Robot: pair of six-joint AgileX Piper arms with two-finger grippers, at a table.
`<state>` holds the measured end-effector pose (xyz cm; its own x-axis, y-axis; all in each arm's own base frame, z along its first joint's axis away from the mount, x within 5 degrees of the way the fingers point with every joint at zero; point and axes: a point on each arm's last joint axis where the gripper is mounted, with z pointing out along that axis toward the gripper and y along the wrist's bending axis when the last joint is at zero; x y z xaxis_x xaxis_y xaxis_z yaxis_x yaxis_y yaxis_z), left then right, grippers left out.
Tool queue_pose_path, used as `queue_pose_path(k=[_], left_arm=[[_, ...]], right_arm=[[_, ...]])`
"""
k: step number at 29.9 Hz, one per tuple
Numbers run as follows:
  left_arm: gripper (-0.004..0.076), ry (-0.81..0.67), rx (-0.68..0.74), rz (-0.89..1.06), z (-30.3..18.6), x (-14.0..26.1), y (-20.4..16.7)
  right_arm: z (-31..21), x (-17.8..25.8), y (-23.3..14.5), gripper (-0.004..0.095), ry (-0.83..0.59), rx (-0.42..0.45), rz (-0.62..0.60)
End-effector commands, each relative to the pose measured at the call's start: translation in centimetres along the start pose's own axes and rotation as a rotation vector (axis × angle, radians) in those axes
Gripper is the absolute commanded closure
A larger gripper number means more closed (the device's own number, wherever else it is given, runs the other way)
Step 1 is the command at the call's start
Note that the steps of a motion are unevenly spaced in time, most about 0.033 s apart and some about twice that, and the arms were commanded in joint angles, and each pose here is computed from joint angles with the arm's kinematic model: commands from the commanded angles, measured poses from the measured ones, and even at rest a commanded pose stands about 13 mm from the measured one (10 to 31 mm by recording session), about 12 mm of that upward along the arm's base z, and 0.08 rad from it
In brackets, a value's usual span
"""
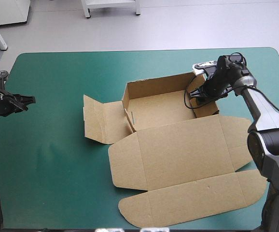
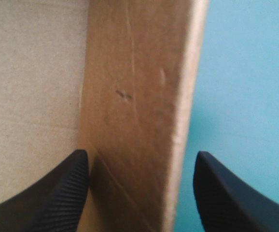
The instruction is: Fold the box
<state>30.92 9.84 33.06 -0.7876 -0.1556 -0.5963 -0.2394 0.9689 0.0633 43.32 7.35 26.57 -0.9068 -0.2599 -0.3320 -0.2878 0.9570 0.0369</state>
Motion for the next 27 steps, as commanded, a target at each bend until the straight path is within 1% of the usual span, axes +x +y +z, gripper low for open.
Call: queue_pose_path(k=[1, 3, 5, 6, 12, 15, 20, 23, 25, 27], left_arm=[[0.0403, -0.117, -0.001, -0.012, -2.3, -1.1, 0.1], [0.0403, -0.118, 0.004, -0.016, -2.3, -1.1, 0.0], [0.0403, -0.118, 0.004, -0.016, -2.3, -1.1, 0.0], [0.0403, -0.119, 0.018, -0.027, -2.3, -1.1, -0.1], [0.0412, -0.119, 0.086, -0.003, -2.2, -1.2, -0.7], [0.0412, -0.121, 0.118, -0.025, -1.9, -1.3, -1.0], [0.0412, -0.115, 0.14, -0.051, -0.9, -1.4, -1.1], [0.0412, -0.094, 0.147, -0.056, -0.1, -1.3, -1.2], [0.0412, -0.08, 0.15, -0.046, 0.5, -1.3, -1.2], [0.0412, -0.067, 0.159, -0.044, 1.2, -1.3, -1.3]], right_arm=[[-3.0, -0.9, 0.0, 0.054, -0.125, 0.023, 0.008], [-3.1, -1.0, 0.0, 0.0751, -0.133, 0.028, 0.003], [-3.1, -1.1, -0.1, 0.0932, -0.134, 0.036, -0.012], [-3.1, -1.0, -0.1, 0.0916, -0.134, 0.037, -0.011], [-3.4, -1.1, -0.4, 0.0917, -0.139, 0.049, 0.001], [-5.1, -1.4, -0.6, 0.0917, -0.208, 0.031, 0.027], [-9.6, -1.3, -1.4, 0.0925, -0.36, 0.013, 0.051], [-12.3, -0.8, -2.2, 0.0925, -0.443, -0.051, 0.086], [-14.1, -0.4, -2.8, 0.0925, -0.501, -0.108, 0.114], [-15.8, 0.0, -3.5, 0.0925, -0.566, -0.187, 0.138]])
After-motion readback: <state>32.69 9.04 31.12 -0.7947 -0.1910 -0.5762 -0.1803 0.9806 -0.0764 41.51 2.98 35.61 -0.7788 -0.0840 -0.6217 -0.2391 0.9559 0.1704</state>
